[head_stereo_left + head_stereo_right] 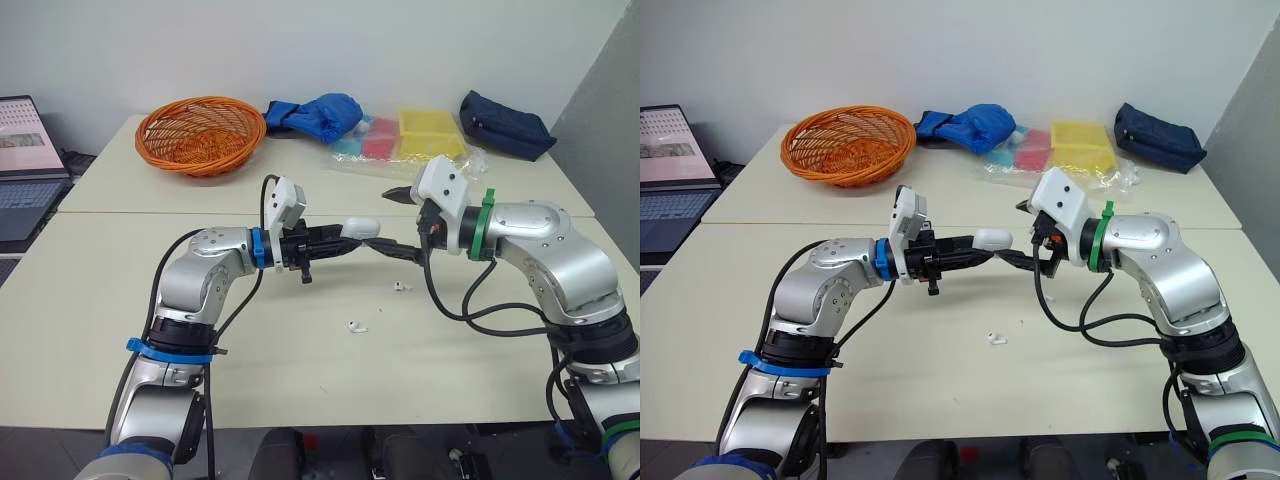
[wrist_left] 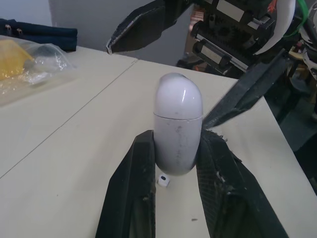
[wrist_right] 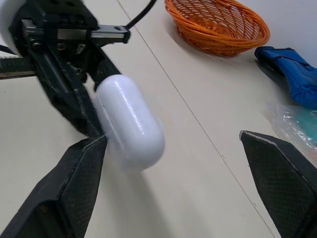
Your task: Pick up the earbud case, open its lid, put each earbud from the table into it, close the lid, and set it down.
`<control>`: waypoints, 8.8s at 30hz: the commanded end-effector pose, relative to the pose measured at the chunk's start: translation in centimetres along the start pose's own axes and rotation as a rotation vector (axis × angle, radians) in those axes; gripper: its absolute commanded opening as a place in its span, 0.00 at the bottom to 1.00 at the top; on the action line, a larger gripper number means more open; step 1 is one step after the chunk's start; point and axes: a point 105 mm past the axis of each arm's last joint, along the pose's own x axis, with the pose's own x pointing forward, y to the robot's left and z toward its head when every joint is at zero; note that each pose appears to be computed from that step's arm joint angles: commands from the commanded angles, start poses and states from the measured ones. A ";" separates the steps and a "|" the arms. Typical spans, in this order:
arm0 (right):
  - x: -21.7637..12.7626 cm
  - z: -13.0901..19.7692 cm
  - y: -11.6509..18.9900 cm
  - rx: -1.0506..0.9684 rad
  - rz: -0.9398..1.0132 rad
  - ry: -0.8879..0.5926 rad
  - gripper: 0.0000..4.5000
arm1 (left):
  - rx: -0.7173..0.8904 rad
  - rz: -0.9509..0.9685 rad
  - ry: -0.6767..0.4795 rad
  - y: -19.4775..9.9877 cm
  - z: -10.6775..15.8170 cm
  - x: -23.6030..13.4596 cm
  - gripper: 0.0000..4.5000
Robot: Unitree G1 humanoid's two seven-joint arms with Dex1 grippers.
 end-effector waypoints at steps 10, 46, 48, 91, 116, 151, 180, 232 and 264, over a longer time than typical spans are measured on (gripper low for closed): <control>-0.8 2.0 -2.8 0.018 -0.124 -0.066 0.99 | 0.045 -0.072 -0.022 -1.9 1.3 0.4 0.17; 1.9 -5.9 8.4 0.160 0.255 0.097 0.99 | 0.124 0.308 -0.260 2.8 0.9 -4.2 0.17; 2.3 -6.8 9.5 0.148 0.291 0.127 0.99 | 0.118 0.312 -0.268 2.5 0.8 -4.3 0.17; -17.5 -18.4 3.4 0.154 0.216 0.804 0.09 | 0.076 0.284 -0.281 0.6 0.0 -3.2 0.17; -20.6 -21.4 0.5 0.131 0.193 0.942 0.54 | 0.054 0.292 -0.284 0.0 -0.2 -3.2 0.17; -20.1 -20.6 0.3 0.186 0.205 0.937 0.60 | 0.050 0.323 -0.311 0.1 -0.1 -3.3 0.17; -17.7 -18.5 0.1 0.200 0.173 0.811 0.09 | 0.052 0.306 -0.308 -0.1 -0.1 -2.9 0.17; 1.9 4.9 2.5 0.420 -0.177 -0.462 0.09 | 0.103 0.229 -0.419 -0.3 2.6 0.5 0.17; -2.0 8.8 2.2 0.268 -0.078 -0.572 0.55 | 0.115 0.225 -0.401 0.1 2.8 0.1 0.17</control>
